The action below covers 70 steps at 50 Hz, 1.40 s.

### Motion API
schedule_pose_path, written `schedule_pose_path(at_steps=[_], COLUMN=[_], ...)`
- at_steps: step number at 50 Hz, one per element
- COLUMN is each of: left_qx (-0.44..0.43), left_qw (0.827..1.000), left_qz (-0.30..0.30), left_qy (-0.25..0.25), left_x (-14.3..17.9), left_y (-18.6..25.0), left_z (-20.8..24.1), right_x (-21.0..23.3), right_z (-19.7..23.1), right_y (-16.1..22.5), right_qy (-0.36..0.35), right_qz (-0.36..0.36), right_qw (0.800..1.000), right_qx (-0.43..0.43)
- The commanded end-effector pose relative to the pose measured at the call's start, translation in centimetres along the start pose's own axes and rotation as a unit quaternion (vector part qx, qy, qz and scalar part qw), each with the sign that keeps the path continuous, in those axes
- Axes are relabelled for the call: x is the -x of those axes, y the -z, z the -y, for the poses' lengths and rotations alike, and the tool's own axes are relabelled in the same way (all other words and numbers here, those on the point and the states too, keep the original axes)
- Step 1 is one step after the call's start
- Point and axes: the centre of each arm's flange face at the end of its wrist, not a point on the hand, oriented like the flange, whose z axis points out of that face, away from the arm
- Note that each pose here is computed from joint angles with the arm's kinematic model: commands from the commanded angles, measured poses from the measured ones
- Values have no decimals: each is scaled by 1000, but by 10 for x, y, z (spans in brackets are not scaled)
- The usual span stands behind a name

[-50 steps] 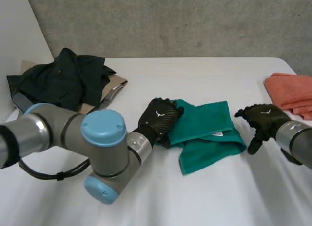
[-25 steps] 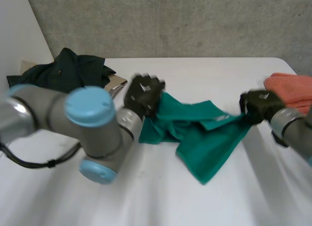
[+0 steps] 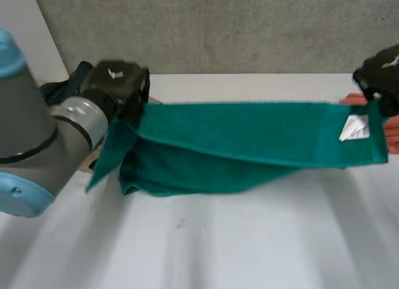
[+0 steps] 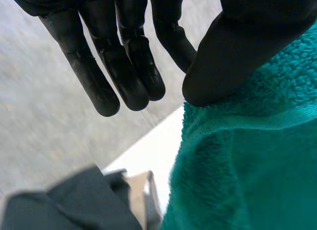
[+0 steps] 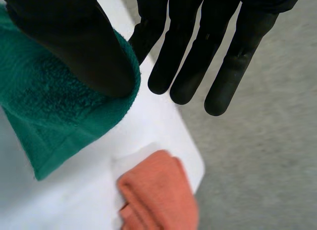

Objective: Fold the laundry.

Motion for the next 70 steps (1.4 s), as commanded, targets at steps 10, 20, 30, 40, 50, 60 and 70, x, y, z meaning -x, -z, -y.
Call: schedule_pose_path(at_steps=[10, 20, 30, 40, 50, 60, 70], left_qx=[-293, -336, -170, 4, 39, 26, 30], left_qw=[937, 919, 977, 996, 994, 995, 995], left_qz=[147, 176, 88, -32, -60, -52, -51], left_qy=[-121, -110, -90, -85, -86, -82, -80], left_x=[45, 58, 33, -29, -50, -45, -45], left_y=[-93, -76, -55, -23, -26, -29, -30], left_z=[94, 131, 32, -76, -104, -96, -98], right_x=[-42, -67, -5, 84, 120, 112, 112], right_z=[67, 102, 52, -32, -69, -77, -92], right_y=[-85, -53, -61, -96, -106, -61, -21], right_qy=[-144, -174, -187, -156, -140, -115, -20], right_qz=[-226, -256, -78, 74, 86, 122, 128], right_qw=[933, 896, 965, 984, 985, 985, 991], right_qx=[-238, -320, -165, 32, 52, -33, -14])
